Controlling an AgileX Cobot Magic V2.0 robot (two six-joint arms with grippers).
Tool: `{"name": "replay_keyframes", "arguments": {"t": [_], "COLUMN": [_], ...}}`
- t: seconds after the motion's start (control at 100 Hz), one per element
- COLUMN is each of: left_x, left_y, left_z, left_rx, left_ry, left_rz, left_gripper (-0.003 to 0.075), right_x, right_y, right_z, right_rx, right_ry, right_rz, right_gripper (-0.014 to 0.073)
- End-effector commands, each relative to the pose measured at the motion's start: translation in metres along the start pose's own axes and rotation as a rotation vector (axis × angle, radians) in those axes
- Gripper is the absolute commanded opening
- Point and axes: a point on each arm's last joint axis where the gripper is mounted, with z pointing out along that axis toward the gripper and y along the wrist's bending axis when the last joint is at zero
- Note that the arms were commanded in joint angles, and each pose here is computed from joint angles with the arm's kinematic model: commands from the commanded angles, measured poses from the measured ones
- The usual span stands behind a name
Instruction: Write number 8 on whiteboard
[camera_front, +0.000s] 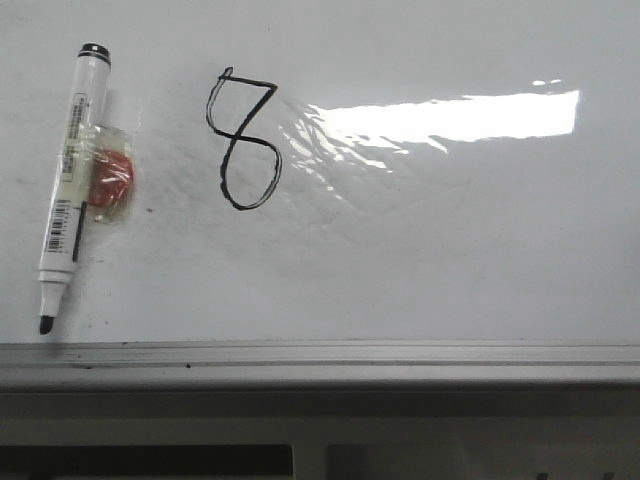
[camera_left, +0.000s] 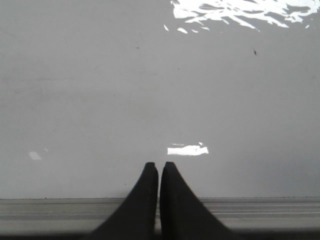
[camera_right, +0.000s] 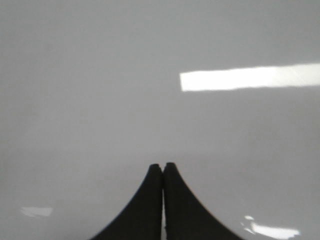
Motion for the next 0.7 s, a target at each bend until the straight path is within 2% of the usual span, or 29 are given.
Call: {"name": "replay_keyframes", "arguments": {"t": [0.0,0.26,0.54,0.69], "left_x": [0.008,0.008,0.008,0.008], "left_y": [0.0,0.0,0.0,0.0], "left_z": [0.002,0.002,0.002,0.002], "left_rx": [0.004,0.004,0.004,0.004], "left_ry": [-0.031,-0.031,-0.031,-0.031], "left_rz": [-0.021,-0.021,-0.021,-0.021], "left_gripper": [-0.002,-0.002,-0.002,-0.002], "right_x": [0.002,0.015,0.03,0.03], "right_y": [-0.004,-0.014,-0.013,-0.013], "right_z": [-0.003,-0.014,-0.02,-0.021], "right_rx": [0.058,0.216,0.216,0.214], "right_ry": [-0.015,0.094,0.24,0.247], "right_rz": [0.005,0.005,-0.028,-0.043], "right_gripper": [-0.0063,-0.0063,-0.0063,-0.0063]}}
